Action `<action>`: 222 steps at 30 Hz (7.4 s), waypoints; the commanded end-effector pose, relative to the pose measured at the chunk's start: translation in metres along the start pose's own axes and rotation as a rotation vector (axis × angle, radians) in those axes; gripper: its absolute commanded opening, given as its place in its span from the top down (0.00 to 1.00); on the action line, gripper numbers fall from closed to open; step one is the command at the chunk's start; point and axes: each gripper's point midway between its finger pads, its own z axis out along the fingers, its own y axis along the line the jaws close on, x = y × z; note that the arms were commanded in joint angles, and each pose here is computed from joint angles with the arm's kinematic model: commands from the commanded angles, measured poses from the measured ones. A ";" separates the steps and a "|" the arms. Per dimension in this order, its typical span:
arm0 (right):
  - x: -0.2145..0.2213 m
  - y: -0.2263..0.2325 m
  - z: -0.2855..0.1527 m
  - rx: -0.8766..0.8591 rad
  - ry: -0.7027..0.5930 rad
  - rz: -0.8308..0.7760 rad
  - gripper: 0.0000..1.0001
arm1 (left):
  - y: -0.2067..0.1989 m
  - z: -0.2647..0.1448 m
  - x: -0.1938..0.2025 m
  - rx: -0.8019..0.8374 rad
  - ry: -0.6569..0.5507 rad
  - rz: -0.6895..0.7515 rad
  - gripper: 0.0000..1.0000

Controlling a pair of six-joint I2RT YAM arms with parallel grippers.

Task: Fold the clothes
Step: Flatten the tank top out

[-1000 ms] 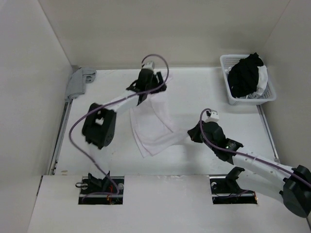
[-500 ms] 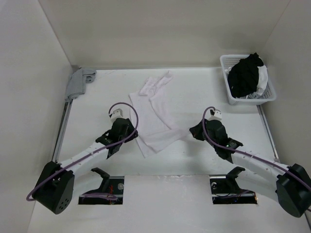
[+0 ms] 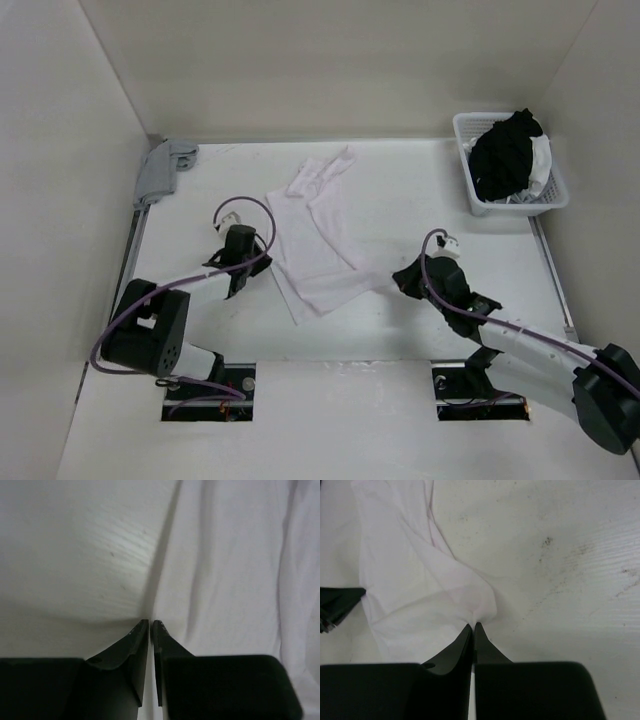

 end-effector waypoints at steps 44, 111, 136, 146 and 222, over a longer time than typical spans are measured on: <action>0.059 0.013 0.008 0.040 0.136 -0.083 0.75 | -0.004 -0.012 -0.072 -0.009 -0.169 0.020 0.76; 0.107 0.001 -0.017 0.190 0.280 -0.153 0.59 | 0.022 -0.105 -0.005 0.025 -0.084 0.033 0.96; 0.097 0.011 -0.019 0.181 0.224 -0.093 0.58 | 0.017 -0.119 -0.027 0.068 -0.181 0.016 0.96; 0.112 0.006 -0.012 0.215 0.273 -0.140 0.67 | 0.017 -0.118 -0.027 0.078 -0.180 0.007 0.96; -0.319 0.155 -0.099 -0.076 -0.539 -0.321 1.00 | -0.166 -0.226 -0.316 0.503 -0.812 -0.140 0.96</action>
